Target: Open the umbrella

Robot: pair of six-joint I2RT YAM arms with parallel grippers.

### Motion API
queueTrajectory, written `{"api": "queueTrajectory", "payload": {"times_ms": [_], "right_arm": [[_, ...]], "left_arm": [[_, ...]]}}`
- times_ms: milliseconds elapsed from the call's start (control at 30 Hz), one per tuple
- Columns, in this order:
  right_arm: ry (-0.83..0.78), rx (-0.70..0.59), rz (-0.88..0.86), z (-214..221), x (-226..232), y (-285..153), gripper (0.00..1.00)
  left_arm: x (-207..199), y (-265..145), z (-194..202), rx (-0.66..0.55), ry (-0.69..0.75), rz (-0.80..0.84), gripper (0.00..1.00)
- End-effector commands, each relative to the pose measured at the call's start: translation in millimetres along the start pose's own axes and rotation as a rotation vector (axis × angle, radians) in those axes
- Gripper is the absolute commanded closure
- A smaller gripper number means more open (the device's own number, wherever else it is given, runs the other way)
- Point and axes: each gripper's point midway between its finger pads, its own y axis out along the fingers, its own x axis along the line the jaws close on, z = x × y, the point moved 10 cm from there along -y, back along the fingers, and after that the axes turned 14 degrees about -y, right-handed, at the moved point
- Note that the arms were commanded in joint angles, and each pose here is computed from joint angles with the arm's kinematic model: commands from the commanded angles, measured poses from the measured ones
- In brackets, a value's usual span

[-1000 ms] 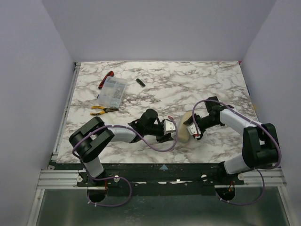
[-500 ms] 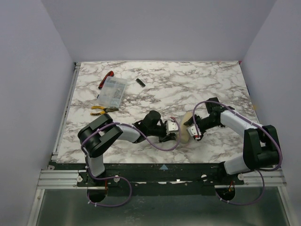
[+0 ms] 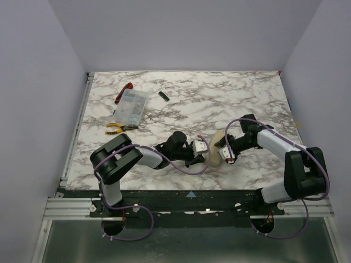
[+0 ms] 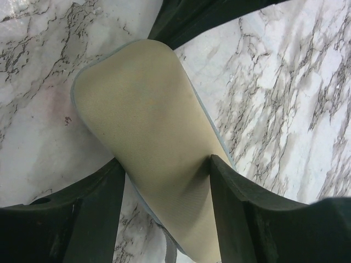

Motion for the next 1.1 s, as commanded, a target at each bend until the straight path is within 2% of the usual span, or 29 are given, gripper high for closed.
{"api": "queueTrajectory", "payload": {"times_ms": [0, 167, 333, 400, 500, 600, 833, 1067], "right_arm": [[0.020, 0.055, -0.100, 3.3, 22.5, 6.6, 0.45], [0.096, 0.083, -0.075, 4.7, 22.2, 5.1, 0.45], [0.211, 0.062, -0.050, -2.2, 21.0, 2.0, 0.43], [0.241, 0.018, -0.089, -11.3, 26.6, 1.1, 0.36], [0.268, -0.051, -0.144, -25.0, 30.6, -3.1, 0.11], [0.317, -0.074, -0.167, -30.4, 23.6, -11.2, 0.01], [0.376, -0.032, -0.165, -7.6, -17.4, -28.9, 0.00], [0.432, -0.067, -0.259, -5.9, -3.8, -22.2, 0.00]], "left_arm": [[-20.5, -7.2, -1.9, -0.031, -0.081, 0.028, 1.00], [-30.6, -8.5, 4.2, -0.016, -0.191, 0.008, 1.00], [-17.7, -7.8, 5.3, -0.028, -0.375, -0.108, 1.00], [-10.7, -9.2, 4.2, -0.024, -0.414, -0.125, 1.00], [-0.6, -13.2, -0.4, -0.010, -0.406, -0.129, 1.00], [7.1, -16.9, -4.6, 0.004, -0.363, -0.123, 1.00], [23.0, -21.8, -7.8, 0.020, -0.328, -0.166, 1.00], [35.5, -25.4, -17.7, -0.005, -0.327, -0.206, 1.00]]}}
